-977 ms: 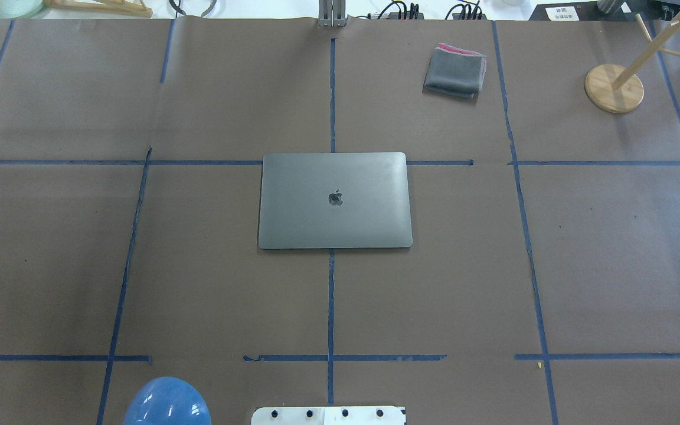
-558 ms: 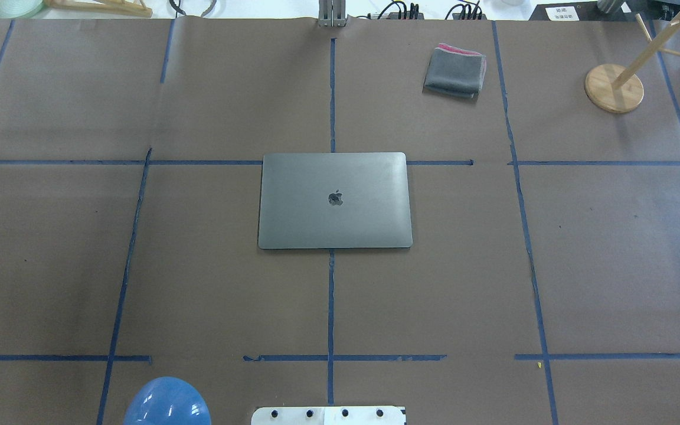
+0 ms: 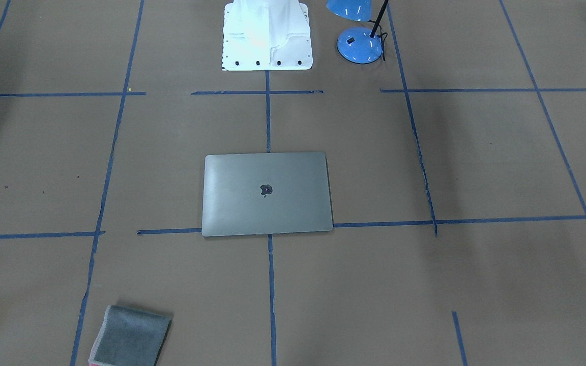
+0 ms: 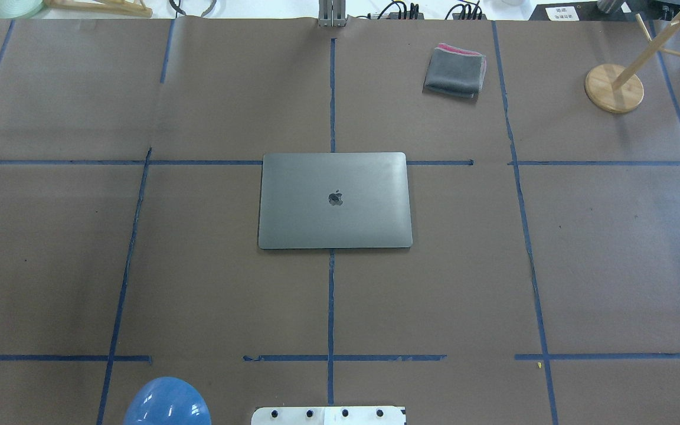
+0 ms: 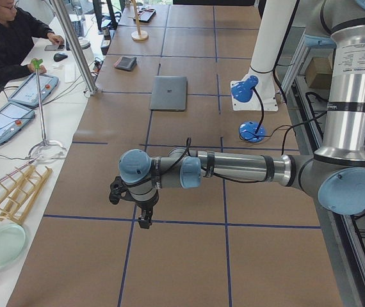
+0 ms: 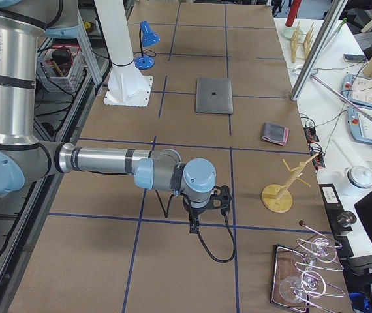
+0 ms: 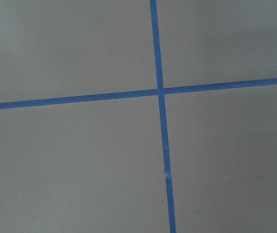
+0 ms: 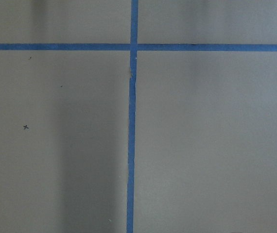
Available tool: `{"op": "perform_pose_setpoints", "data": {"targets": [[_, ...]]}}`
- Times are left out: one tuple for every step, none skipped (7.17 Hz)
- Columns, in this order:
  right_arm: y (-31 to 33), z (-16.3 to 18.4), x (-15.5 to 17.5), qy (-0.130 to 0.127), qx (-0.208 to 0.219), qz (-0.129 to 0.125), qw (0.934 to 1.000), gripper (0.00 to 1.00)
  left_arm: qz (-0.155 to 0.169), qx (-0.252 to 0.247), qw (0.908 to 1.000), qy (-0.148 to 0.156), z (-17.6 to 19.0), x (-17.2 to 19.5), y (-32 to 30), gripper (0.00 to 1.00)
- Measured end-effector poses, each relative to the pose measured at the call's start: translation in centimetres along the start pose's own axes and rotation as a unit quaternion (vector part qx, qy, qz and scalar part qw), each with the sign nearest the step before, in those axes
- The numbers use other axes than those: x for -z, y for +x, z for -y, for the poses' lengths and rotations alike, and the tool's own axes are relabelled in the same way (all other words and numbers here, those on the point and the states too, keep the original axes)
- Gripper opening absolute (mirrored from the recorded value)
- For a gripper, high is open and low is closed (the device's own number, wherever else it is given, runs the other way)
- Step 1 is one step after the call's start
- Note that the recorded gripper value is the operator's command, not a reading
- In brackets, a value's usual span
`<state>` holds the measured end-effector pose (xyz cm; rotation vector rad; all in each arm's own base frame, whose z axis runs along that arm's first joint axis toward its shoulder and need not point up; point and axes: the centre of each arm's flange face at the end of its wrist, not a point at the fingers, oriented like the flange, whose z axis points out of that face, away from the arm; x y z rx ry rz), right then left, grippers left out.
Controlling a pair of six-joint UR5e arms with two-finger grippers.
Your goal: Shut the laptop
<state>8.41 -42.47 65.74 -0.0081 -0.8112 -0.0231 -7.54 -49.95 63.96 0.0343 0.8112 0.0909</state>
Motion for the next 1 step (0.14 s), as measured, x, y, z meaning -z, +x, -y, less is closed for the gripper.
{"op": "perform_pose_setpoints", "data": {"targets": [[-0.05,0.05,0.12,0.001,0.0,0.0,1.0,1.0,0.0,0.0,1.0,0.0,0.0,-0.01,-0.01,1.0]]}}
